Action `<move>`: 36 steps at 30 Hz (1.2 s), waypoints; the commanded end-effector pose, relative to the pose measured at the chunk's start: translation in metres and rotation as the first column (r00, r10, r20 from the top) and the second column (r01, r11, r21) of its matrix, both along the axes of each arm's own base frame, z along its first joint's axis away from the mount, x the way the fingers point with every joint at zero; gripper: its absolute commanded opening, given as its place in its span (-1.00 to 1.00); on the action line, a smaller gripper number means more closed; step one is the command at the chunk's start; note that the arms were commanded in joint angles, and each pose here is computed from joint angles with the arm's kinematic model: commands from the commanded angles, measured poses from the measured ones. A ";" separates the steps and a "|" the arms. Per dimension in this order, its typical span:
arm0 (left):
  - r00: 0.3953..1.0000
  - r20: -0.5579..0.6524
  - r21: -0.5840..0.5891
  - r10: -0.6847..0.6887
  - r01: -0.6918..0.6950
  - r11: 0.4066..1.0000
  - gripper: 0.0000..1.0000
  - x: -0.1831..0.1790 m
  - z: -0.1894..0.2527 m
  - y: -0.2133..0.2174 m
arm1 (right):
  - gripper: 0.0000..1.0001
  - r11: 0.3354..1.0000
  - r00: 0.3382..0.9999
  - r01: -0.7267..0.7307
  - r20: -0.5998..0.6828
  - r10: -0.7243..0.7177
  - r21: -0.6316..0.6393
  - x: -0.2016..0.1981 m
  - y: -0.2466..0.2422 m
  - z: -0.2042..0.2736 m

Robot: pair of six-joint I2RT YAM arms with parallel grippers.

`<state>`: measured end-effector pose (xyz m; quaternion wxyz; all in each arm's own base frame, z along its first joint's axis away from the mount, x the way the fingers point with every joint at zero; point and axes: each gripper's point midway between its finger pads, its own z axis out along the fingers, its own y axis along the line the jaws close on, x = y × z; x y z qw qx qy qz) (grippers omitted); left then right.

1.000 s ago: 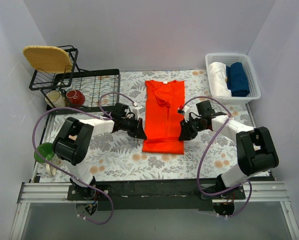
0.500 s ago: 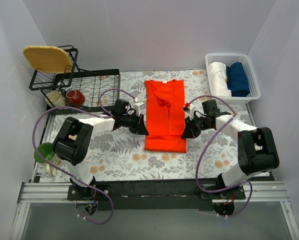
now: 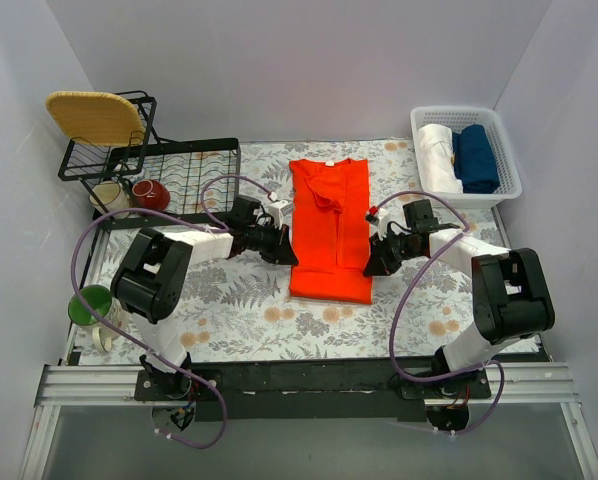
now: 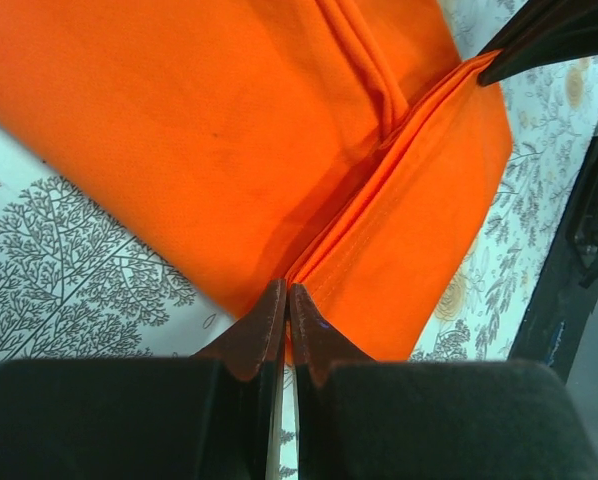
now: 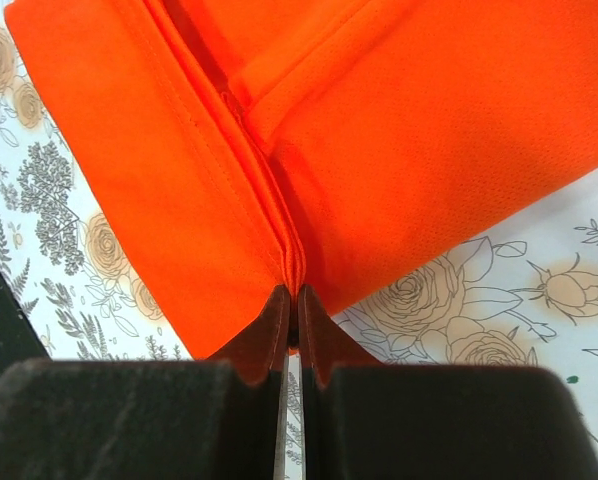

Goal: Roll the t-shirts
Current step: Roll the T-shirt to the center of the board.

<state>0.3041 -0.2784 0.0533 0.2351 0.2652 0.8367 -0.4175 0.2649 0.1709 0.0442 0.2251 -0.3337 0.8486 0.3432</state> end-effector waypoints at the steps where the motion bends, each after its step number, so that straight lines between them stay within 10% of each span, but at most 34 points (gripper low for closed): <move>1: 0.998 0.067 0.027 0.021 -0.023 0.999 -1.00 0.015 0.002 0.002 | -0.97 1.000 0.998 0.006 0.061 -0.005 -0.013 0.018 -0.002 0.000; 8: 0.996 0.077 0.036 0.034 -0.037 0.999 -1.00 0.017 0.002 0.003 | -0.93 1.000 0.997 0.016 0.074 -0.015 -0.012 0.028 0.000 0.000; 12: 0.991 0.121 0.029 0.049 -0.053 0.998 -0.95 0.024 0.019 0.004 | -0.41 0.998 0.991 0.055 0.124 -0.049 -0.039 0.047 -0.004 0.013; 14: 0.987 0.148 0.050 0.055 -0.063 0.997 -0.46 0.025 0.028 0.008 | -0.22 0.997 0.987 0.058 0.152 -0.050 -0.049 0.052 -0.005 0.025; 19: 0.946 0.319 0.053 -0.066 0.051 0.997 0.01 -0.003 0.073 0.021 | -0.05 0.991 0.963 0.067 0.269 -0.034 -0.112 0.058 -0.019 0.055; 29: 0.579 0.523 0.287 -0.625 0.571 0.769 0.13 -0.102 0.050 0.001 | 0.09 0.991 0.946 0.066 0.323 -0.025 -0.115 0.034 -0.027 0.085; 36: 0.413 0.580 0.420 -0.702 0.587 0.692 0.12 -0.097 0.020 -0.014 | 0.10 0.992 0.943 0.041 0.334 0.000 -0.117 0.019 -0.029 0.094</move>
